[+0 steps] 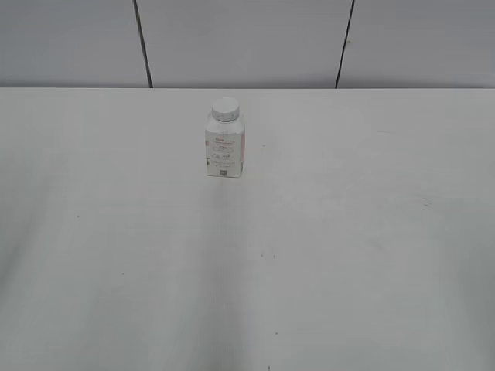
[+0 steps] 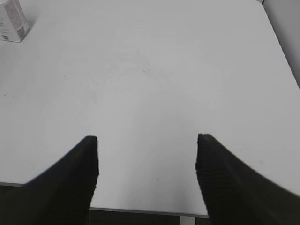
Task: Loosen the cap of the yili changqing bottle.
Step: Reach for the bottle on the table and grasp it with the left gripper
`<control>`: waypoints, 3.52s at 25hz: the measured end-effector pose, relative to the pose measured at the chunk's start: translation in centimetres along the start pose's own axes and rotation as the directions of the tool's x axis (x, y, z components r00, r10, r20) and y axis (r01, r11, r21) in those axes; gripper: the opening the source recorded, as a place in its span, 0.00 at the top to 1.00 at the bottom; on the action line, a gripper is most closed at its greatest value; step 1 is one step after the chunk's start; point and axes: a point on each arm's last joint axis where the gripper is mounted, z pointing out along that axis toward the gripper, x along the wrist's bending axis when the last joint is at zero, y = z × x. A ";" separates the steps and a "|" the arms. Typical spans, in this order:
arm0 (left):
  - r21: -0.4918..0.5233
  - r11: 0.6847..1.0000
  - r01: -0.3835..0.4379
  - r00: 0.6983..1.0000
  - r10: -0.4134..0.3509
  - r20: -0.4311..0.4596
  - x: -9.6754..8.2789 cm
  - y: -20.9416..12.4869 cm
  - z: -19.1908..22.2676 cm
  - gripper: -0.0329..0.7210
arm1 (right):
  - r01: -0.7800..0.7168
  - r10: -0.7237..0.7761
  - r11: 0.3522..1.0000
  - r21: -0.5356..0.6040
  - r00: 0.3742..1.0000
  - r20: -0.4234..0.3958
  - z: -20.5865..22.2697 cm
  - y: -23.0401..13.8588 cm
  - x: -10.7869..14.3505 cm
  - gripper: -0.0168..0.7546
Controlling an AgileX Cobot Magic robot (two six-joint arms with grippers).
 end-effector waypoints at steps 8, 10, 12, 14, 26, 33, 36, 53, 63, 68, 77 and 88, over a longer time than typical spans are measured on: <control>0.035 0.999 -0.001 1.000 0.000 0.029 -0.3 -0.9 3.1 0.30 | 0.000 0.000 1.000 0.000 1.000 0.000 0.0 0.0 0.0 0.31; 0.045 0.999 0.003 0.999 -0.005 0.035 -0.4 -1.2 3.8 0.30 | 0.000 0.000 1.000 0.000 1.000 0.000 0.0 0.0 0.0 0.31; 0.045 0.999 0.007 0.999 -0.009 0.042 -0.5 -1.4 4.5 0.30 | 0.000 0.000 1.000 0.000 1.000 0.000 0.0 0.0 0.0 0.31; 0.028 1.000 0.009 0.999 -0.011 0.047 -0.5 -1.5 5.1 0.30 | 0.000 0.000 1.000 0.000 1.000 0.000 0.0 0.0 0.0 0.31; 0.045 0.997 0.068 0.996 -0.070 0.049 -0.8 -3.3 8.2 0.31 | 0.001 -0.001 1.000 0.000 1.000 0.000 0.0 0.0 0.0 0.31; 0.053 0.996 0.075 0.995 -0.078 0.060 -1.0 -4.7 9.9 0.31 | 0.001 -0.001 1.000 0.000 1.000 0.000 0.0 0.0 0.0 0.31; 0.069 0.995 0.078 0.995 -0.082 0.064 -1.2 -5.5 10.6 0.31 | 0.001 -0.001 1.000 0.000 1.000 0.000 0.0 0.0 0.0 0.31; 0.152 0.986 0.063 0.992 -0.079 0.099 -1.8 -8.7 12.5 0.36 | 0.001 -0.001 1.000 0.000 1.000 0.000 0.0 0.0 0.0 0.31; 0.166 0.986 -0.006 0.970 -0.034 0.241 -3.2 -10.4 15.0 0.43 | 0.001 -0.001 1.000 0.000 1.000 0.000 0.0 0.0 0.0 0.31; 0.151 0.988 -0.042 0.923 -0.020 0.384 -4.4 -10.4 17.1 0.43 | 0.001 -0.001 1.000 0.000 1.000 0.000 0.0 0.0 0.0 0.31; 0.220 0.974 -0.047 0.794 -0.098 0.600 -4.5 -11.3 21.7 0.43 | 0.001 -0.001 1.000 0.000 1.000 0.000 0.0 0.0 0.0 0.31; 0.189 0.979 -0.079 0.594 -0.106 0.797 -5.8 -13.9 26.9 0.43 | 0.001 -0.001 1.000 0.000 1.000 0.000 0.0 0.0 0.0 0.31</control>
